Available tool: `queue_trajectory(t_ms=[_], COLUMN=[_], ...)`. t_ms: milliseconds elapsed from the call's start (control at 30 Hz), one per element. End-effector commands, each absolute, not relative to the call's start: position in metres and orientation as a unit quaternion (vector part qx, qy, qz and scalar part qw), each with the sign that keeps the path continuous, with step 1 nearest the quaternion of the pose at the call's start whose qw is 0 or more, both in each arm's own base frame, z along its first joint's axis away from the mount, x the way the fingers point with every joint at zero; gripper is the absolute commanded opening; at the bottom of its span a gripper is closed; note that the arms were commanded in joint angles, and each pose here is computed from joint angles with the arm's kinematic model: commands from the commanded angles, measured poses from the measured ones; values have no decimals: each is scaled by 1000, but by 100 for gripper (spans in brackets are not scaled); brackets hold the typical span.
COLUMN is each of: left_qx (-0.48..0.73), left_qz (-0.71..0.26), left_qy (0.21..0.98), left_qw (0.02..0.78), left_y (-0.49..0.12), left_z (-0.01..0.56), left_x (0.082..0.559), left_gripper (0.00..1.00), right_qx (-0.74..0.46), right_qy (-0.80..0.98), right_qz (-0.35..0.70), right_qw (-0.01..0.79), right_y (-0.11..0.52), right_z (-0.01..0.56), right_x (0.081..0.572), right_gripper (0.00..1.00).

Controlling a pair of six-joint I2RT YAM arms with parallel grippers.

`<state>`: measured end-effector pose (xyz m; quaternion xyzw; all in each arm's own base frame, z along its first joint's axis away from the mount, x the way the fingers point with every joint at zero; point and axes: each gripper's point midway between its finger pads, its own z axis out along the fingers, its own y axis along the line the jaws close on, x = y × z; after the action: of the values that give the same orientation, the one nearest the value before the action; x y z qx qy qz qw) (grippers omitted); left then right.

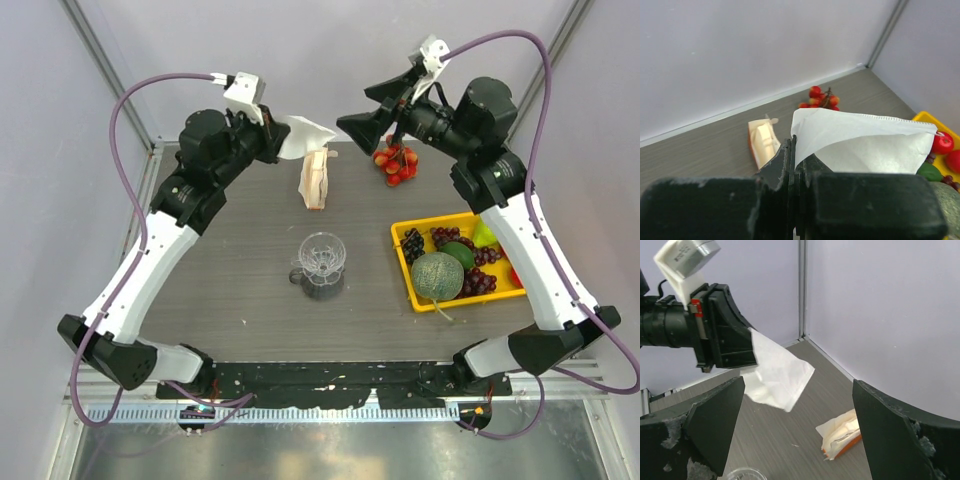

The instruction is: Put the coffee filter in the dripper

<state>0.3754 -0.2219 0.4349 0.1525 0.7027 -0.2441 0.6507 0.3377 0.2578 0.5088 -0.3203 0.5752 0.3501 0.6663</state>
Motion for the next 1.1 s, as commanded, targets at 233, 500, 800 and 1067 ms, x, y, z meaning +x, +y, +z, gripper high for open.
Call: queue_trajectory(t_ms=[233,500,800,1067], left_qx=[102,123,139,147], left_qz=[-185,-222,-257,-266], left_qy=[707,687,665,644], left_qw=[675,680,687,702], left_y=[-203,-217,-225,-225], left_z=[454,463,470,472], left_x=[388,376,361,355], left_gripper=[0,0,0,0], right_qx=[-362,-347,-331,-313], right_qy=[527,562,593,613], right_qz=[299,276,263,255], right_qw=[708,698,685,680], right_y=[286,297,299,290], right_z=[520,505,489,481], right_x=[323,354,372,377], right_gripper=[95,96,97,77])
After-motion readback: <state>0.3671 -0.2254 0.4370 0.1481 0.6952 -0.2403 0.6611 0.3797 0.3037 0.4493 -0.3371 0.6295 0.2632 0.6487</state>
